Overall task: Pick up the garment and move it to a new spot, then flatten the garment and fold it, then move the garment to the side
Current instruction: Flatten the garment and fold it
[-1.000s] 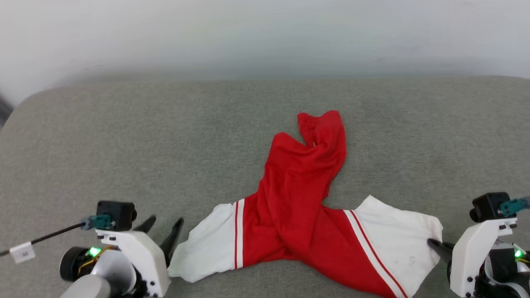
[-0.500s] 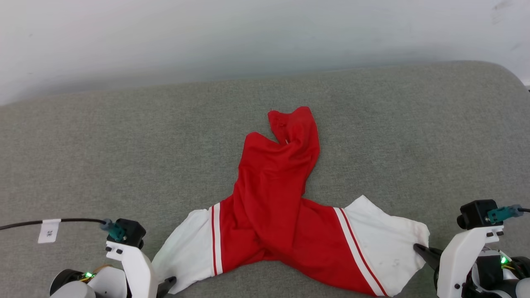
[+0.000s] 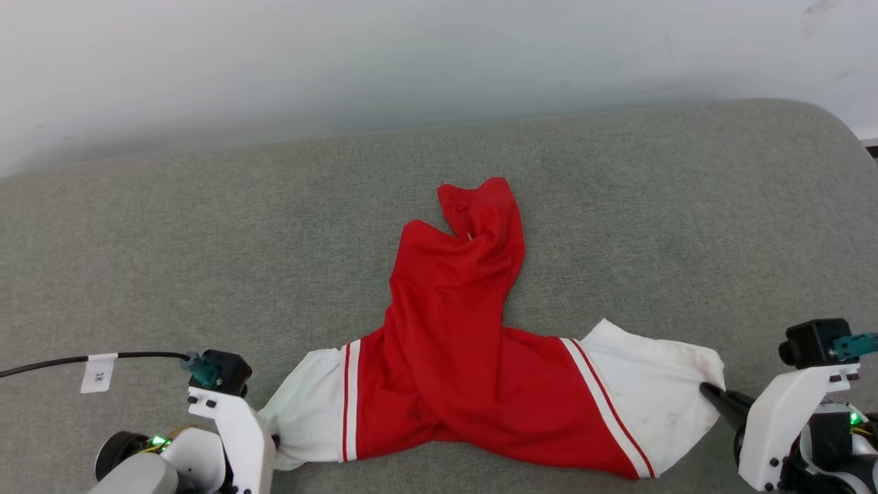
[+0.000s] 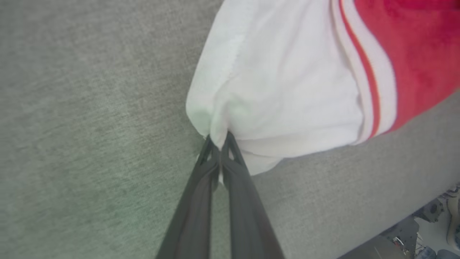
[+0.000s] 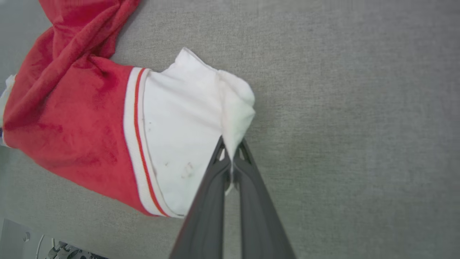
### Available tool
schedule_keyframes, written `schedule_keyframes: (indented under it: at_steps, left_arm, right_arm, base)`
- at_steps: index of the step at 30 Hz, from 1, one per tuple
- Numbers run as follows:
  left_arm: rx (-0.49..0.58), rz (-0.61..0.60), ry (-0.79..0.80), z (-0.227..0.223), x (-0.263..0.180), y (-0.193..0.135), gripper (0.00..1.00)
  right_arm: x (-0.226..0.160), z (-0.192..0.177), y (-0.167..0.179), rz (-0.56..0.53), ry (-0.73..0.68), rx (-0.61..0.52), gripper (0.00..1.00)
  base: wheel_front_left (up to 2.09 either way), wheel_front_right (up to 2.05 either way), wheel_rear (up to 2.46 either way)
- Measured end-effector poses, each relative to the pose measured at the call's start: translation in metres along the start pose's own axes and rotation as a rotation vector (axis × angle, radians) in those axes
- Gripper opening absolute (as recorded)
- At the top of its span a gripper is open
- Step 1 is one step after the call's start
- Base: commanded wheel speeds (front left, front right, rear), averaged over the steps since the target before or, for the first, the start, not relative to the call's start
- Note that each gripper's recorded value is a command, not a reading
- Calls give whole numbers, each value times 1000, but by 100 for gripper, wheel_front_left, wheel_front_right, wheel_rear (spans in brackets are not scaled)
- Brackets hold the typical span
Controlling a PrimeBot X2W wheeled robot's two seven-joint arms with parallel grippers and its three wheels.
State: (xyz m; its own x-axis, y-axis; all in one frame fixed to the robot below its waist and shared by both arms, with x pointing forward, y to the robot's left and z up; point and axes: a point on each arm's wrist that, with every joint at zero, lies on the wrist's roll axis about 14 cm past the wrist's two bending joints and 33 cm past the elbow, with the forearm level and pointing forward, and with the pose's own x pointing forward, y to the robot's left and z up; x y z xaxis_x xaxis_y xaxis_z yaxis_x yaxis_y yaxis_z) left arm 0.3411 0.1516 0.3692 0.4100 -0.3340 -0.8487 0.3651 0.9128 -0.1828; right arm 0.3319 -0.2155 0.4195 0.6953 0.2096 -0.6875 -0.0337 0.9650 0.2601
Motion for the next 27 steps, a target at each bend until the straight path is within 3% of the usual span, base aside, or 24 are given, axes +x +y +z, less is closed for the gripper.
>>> schedule_keyframes:
  at_steps: [6,13,27]
  left_arm:
    - [71,55,-225,55,-28,1,0]
    - [138,141,-531,134,-81,2,0]
    - [78,133,-1034,288,-160,-12,0]
  right_arm:
    - [-9,25,-3,-19,-89,-47,0]
    - [-23,78,-2,-41,-237,-128,0]
    - [-51,232,27,-43,-612,-261,0]
  base:
    - [0,0,0]
    - [0,0,0]
    - [0,0,0]
